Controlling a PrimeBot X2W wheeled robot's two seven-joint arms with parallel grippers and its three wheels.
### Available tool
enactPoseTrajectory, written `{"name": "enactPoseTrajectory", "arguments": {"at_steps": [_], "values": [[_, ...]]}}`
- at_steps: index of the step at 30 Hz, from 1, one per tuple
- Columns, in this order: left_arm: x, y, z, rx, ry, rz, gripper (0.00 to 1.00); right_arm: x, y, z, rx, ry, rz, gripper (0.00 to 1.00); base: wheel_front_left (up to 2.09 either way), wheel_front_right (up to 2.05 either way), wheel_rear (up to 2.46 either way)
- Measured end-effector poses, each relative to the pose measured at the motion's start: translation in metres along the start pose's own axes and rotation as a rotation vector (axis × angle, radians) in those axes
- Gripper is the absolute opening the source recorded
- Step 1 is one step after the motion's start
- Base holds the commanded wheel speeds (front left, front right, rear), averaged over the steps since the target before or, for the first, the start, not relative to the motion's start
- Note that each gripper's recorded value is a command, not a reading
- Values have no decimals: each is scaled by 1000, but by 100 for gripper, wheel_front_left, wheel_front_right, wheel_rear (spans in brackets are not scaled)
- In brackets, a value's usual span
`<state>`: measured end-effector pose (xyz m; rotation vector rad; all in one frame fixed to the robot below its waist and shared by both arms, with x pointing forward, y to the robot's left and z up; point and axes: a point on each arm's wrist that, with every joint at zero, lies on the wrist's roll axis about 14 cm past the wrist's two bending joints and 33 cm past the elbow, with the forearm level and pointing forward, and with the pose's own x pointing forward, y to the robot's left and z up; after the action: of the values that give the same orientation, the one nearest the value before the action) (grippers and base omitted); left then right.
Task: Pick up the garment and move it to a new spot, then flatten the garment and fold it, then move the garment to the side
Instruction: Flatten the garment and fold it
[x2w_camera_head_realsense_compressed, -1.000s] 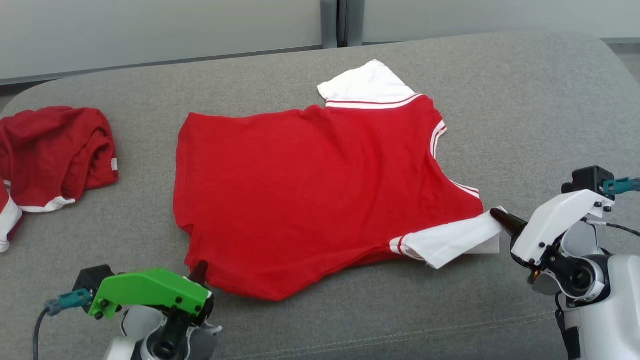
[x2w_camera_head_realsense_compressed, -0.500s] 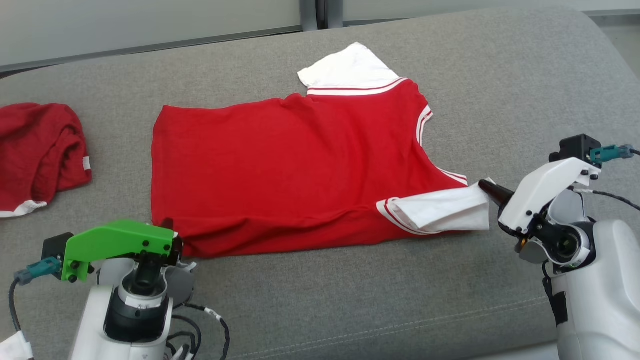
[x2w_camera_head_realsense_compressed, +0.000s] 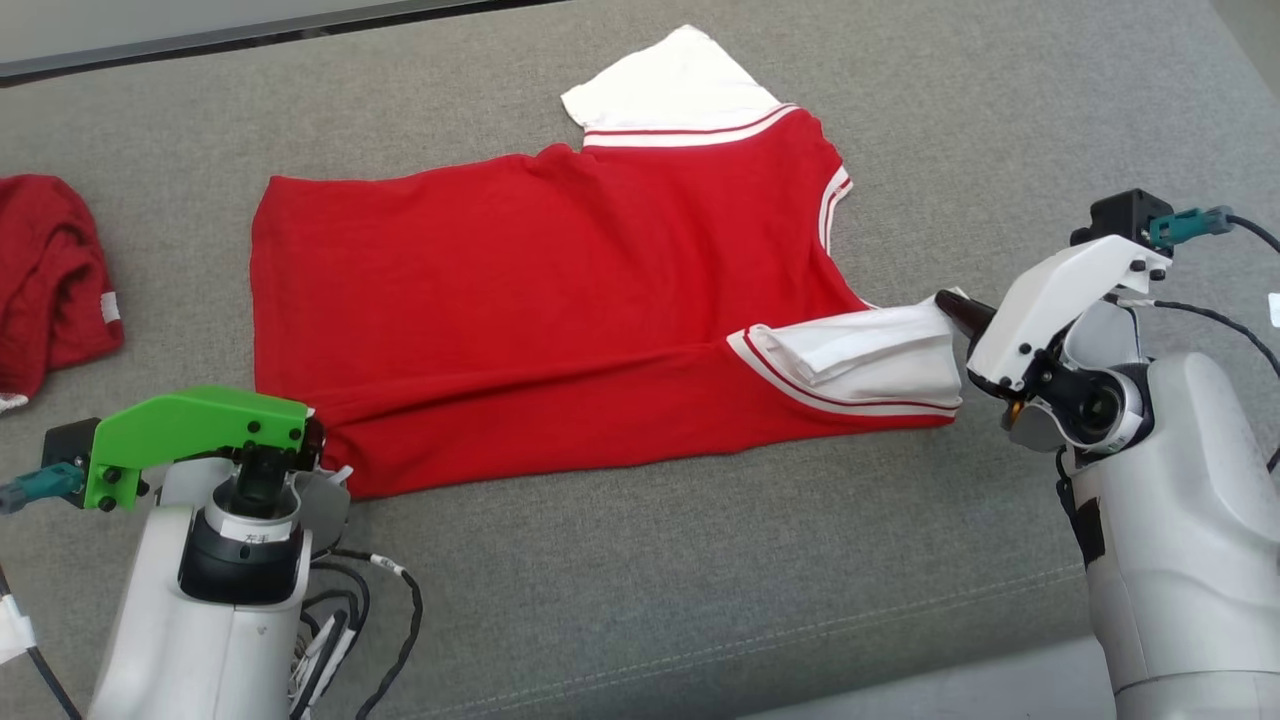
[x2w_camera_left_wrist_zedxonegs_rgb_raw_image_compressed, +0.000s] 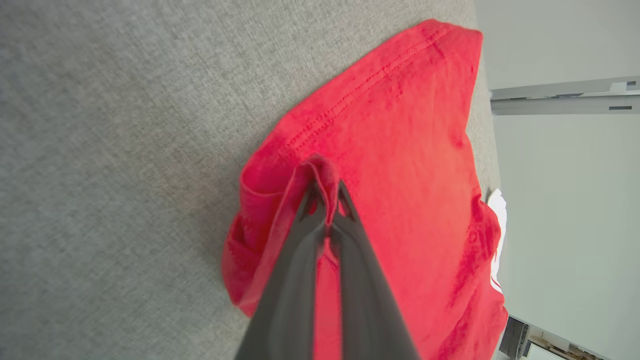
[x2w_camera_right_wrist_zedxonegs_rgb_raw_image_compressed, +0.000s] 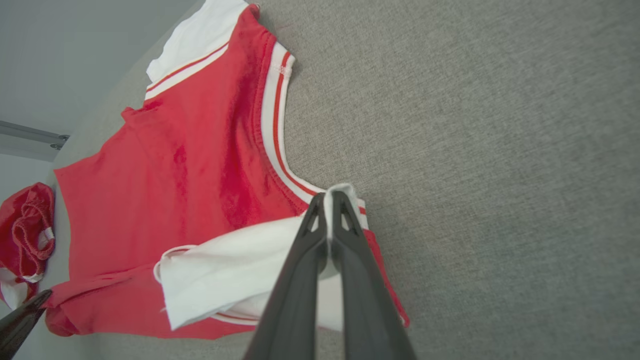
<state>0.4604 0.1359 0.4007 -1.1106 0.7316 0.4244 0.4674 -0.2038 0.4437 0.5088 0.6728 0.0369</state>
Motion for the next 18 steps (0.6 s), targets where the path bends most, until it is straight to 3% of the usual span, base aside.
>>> {"name": "enactPoseTrajectory", "arguments": {"at_steps": [5, 7, 8, 9, 10, 11, 12, 18], "values": [[8, -3, 2, 41, 7, -10, 0, 8, 1, 2, -9, 2, -8, 0, 0, 0, 0], [7, -6, 4, 82, 4, -30, 1, 10, 2, 5, -11, -3, -8, 44, 0, 0, 0], [6, -7, 5, 111, -2, -37, 15, 10, 3, 6, -10, -7, -7, 80, 0, 0, 0], [5, -7, 6, 153, -8, -48, 34, 11, 4, 6, -9, -7, -6, 100, 0, 0, 0], [4, -8, 8, 186, -11, -57, 53, 11, 5, 7, -8, -11, -4, 100, 0, 0, 0], [2, -9, 8, 220, -11, -66, 92, 12, 7, 9, -8, -17, -1, 100, 0, 0, 0], [0, -11, 10, 263, -19, -80, 100, 12, 8, 11, -8, -21, 2, 100, 0, 0, 0], [-14, -20, 22, 423, -54, -149, 100, 11, 17, 21, -8, -52, 15, 100, 0, 0, 0]]}}
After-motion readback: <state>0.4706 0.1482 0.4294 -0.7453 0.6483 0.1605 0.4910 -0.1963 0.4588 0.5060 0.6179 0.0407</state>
